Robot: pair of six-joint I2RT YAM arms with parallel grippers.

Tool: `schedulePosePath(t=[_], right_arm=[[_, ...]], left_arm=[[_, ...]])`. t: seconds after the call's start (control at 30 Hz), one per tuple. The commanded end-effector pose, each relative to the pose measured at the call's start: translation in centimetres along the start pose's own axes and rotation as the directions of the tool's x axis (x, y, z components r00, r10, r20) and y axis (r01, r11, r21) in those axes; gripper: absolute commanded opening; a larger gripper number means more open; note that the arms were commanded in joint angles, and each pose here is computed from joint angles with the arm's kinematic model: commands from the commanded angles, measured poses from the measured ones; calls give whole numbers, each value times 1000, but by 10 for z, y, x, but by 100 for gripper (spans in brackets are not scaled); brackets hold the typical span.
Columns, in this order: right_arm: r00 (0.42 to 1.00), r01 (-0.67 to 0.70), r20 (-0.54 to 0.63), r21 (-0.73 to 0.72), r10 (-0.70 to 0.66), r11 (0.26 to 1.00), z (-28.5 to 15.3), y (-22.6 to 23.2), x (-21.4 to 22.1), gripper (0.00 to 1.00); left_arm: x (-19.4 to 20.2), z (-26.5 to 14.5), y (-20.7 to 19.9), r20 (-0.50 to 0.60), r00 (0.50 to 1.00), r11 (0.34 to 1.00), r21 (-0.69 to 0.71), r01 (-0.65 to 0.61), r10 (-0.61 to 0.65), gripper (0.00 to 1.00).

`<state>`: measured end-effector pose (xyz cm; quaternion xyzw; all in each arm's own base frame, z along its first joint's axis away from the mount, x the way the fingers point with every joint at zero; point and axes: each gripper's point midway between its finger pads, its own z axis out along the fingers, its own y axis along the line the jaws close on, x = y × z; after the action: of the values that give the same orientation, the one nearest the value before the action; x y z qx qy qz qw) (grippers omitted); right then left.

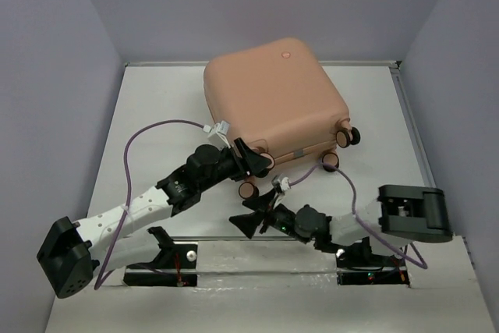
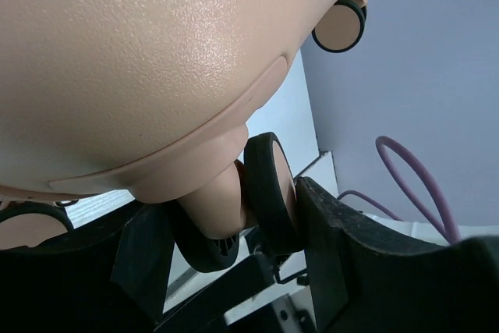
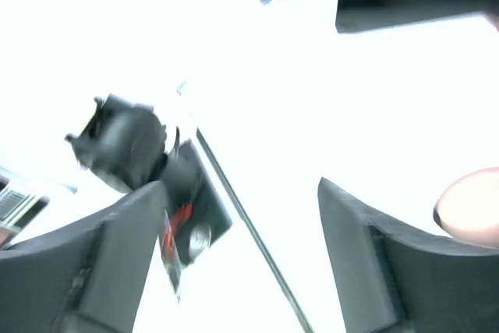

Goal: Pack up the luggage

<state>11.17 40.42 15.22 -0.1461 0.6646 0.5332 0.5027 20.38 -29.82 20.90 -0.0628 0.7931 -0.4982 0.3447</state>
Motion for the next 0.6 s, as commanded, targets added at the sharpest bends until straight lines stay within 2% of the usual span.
schedulePosePath(t=[0.0,0.07,0.13,0.17,0.2,0.27,0.3,0.37,0.43,0.57], right_arm=[[1000,-9,-10,187,11,982,-46,-37,-18,91],[998,44,-60,263,-29,964,-60,-45,-29,93],[996,73,-63,302,-57,951,-67,-48,-41,95],[996,84,-43,338,-73,937,-71,-53,-52,97],[994,108,-57,363,-94,925,-77,-59,-54,98],[993,116,-11,365,-121,924,-81,-57,-76,100],[990,131,-7,363,-138,923,-80,-56,-82,100],[981,185,-9,373,-196,909,-75,-54,-95,100],[972,220,-9,398,-237,890,-63,-55,-108,100],[958,269,-6,361,-286,893,-39,-52,-130,100]], left_arm=[[-64,-51,-127,263,964,878,468,-101,-30,6],[-63,-52,-125,264,964,876,473,-98,-35,6],[-61,-51,-124,256,966,876,473,-91,-37,10],[-60,-52,-124,251,967,875,476,-90,-37,15],[-59,-52,-123,248,968,876,475,-88,-37,25],[-56,-52,-117,242,969,880,469,-73,-48,36],[-56,-51,-116,240,969,881,467,-70,-51,44],[-52,-50,-110,229,972,887,458,-57,-56,53],[-49,-48,-106,220,974,890,454,-49,-58,57],[-47,-48,-105,214,975,891,452,-49,-56,61]])
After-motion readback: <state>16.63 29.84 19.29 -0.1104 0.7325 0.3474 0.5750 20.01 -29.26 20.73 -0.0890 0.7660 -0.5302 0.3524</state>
